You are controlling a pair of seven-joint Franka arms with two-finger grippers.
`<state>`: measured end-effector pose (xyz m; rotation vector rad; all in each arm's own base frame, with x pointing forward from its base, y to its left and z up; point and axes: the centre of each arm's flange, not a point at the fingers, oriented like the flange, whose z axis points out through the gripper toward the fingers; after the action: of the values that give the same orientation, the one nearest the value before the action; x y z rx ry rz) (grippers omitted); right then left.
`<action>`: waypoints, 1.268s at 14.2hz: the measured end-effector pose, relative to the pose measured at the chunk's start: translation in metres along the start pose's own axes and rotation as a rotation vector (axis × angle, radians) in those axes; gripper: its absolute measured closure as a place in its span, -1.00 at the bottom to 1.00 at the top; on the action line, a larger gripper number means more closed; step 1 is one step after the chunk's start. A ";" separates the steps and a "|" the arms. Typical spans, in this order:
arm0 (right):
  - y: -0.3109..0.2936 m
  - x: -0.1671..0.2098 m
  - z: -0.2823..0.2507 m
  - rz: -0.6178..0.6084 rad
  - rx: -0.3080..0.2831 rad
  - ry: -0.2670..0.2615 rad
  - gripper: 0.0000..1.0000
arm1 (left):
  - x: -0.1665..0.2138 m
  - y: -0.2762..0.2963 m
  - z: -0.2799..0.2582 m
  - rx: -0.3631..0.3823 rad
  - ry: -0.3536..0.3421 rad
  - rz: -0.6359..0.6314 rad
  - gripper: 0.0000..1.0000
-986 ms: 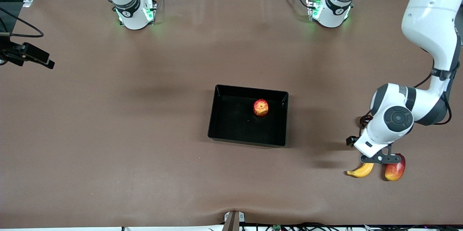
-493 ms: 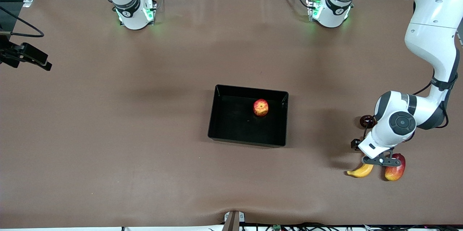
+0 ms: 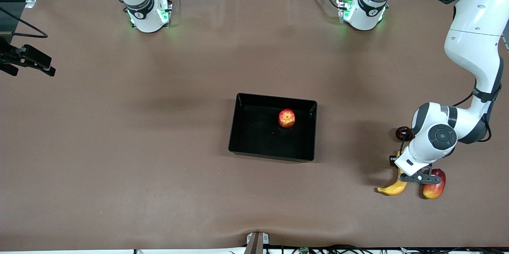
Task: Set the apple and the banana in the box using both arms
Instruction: 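Move the left gripper back down onto the yellow banana, then grasp the banana with the left gripper and lift it toward the box, then lower the banana into the box and open the left gripper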
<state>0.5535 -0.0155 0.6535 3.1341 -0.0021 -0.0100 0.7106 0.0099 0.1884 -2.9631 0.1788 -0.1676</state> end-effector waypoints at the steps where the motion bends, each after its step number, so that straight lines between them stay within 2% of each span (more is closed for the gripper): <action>1: 0.000 0.000 0.000 -0.006 0.000 0.000 -1.00 | 0.003 0.010 -0.008 -0.012 0.000 0.008 0.23; 3: 0.000 0.000 0.000 -0.008 0.000 -0.001 -1.00 | 0.012 0.041 -0.040 -0.037 -0.008 0.026 0.23; 6: 0.000 0.001 0.001 -0.009 0.000 -0.002 -1.00 | 0.019 0.103 -0.119 -0.063 -0.006 0.019 0.23; 11: 0.000 0.001 0.001 -0.008 0.000 -0.003 -1.00 | -0.007 0.239 -0.218 -0.162 -0.013 -0.128 0.23; 18: 0.002 0.001 0.001 -0.005 0.000 -0.003 -1.00 | -0.091 0.436 -0.242 -0.189 -0.052 -0.224 0.23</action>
<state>0.5542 -0.0174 0.6521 3.1342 0.0064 -0.0149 0.5440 -0.4443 0.3400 -3.1660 -0.1531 -0.1064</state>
